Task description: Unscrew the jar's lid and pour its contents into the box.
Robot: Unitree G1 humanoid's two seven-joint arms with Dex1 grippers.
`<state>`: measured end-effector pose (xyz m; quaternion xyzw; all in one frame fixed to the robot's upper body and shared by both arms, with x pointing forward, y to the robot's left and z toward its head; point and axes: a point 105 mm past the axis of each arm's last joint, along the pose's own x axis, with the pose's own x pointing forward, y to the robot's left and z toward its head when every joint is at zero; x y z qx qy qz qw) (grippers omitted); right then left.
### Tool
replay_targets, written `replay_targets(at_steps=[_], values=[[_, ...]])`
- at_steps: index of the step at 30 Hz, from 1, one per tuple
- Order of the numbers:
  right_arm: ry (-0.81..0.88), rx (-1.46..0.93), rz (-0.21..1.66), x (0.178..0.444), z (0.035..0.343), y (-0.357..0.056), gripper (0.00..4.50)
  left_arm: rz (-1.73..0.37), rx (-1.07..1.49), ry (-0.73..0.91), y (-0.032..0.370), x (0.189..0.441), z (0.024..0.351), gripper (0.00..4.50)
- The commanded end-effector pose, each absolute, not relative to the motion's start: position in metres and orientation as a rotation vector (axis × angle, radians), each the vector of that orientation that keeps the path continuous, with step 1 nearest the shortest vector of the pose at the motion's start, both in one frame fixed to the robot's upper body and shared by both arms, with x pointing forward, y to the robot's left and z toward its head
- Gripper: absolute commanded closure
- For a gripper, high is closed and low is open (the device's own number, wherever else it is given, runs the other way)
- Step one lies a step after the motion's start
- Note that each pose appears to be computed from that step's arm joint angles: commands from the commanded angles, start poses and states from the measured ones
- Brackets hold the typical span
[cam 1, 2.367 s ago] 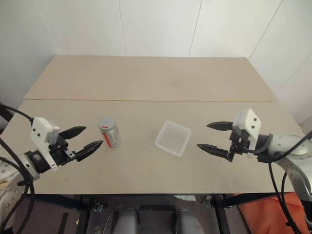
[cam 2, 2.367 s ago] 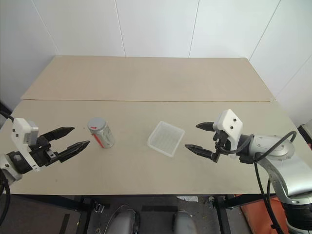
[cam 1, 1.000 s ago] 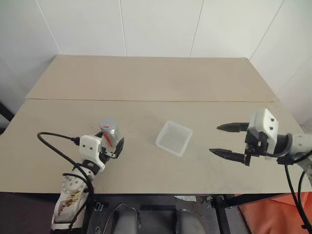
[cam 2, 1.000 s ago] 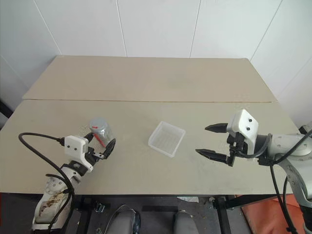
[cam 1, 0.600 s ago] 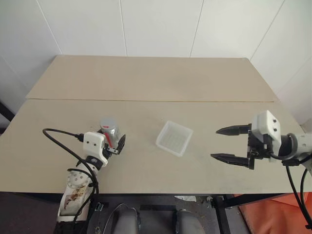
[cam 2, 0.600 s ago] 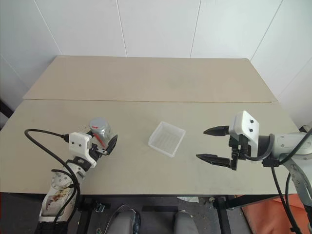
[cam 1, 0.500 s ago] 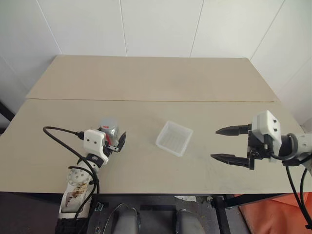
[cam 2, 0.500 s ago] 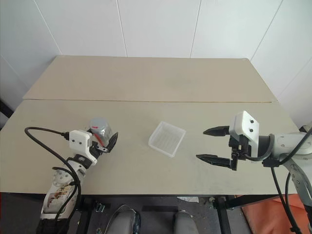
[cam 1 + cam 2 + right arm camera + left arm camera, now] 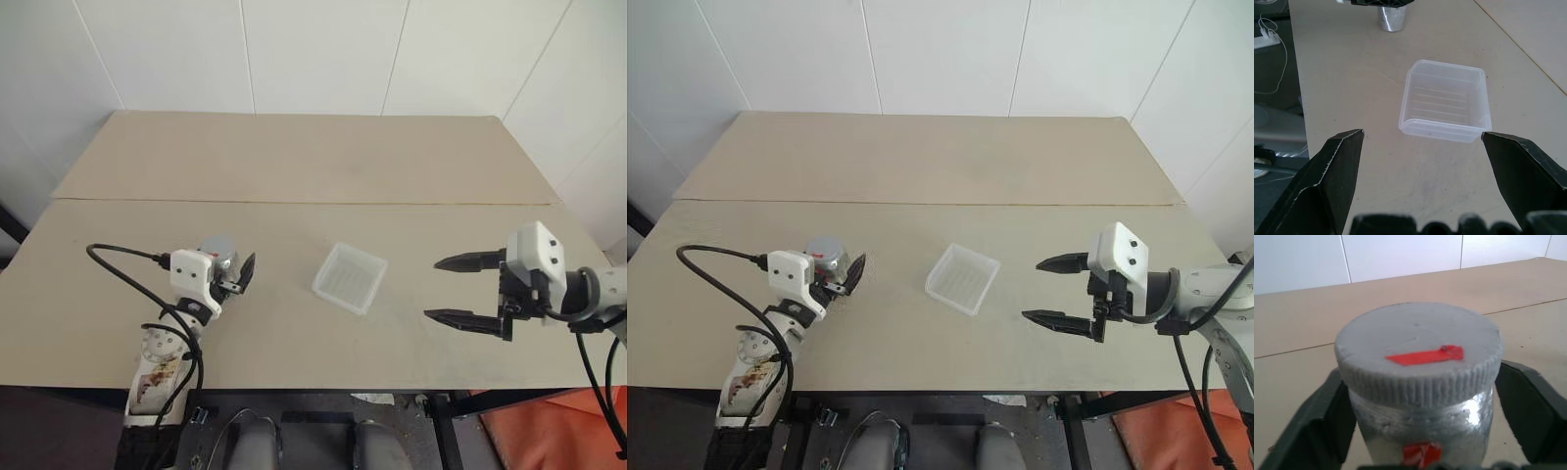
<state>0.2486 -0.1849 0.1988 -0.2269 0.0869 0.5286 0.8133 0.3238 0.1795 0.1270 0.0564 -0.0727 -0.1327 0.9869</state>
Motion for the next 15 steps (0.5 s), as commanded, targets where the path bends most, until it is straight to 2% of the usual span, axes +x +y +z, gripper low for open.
replay_targets(at_steps=[1,4,9,13,15], values=[[0.134,-0.530,1.108,0.245,0.213,-0.187,0.00,-0.264,0.118,-0.162,0.177,0.322,0.132,1.54],[0.132,-0.529,1.109,0.244,0.213,-0.186,0.00,-0.246,0.105,-0.148,0.178,0.320,0.130,2.46],[0.116,-0.529,1.122,0.245,0.213,-0.180,0.00,-0.251,0.104,-0.140,0.177,0.322,0.130,2.51],[0.059,-0.526,1.147,0.251,0.223,-0.170,0.00,-0.387,0.111,-0.155,0.171,0.328,0.152,2.51],[0.000,-0.504,1.150,0.260,0.235,-0.160,0.00,-0.590,0.104,-0.122,0.165,0.328,0.171,2.51]])
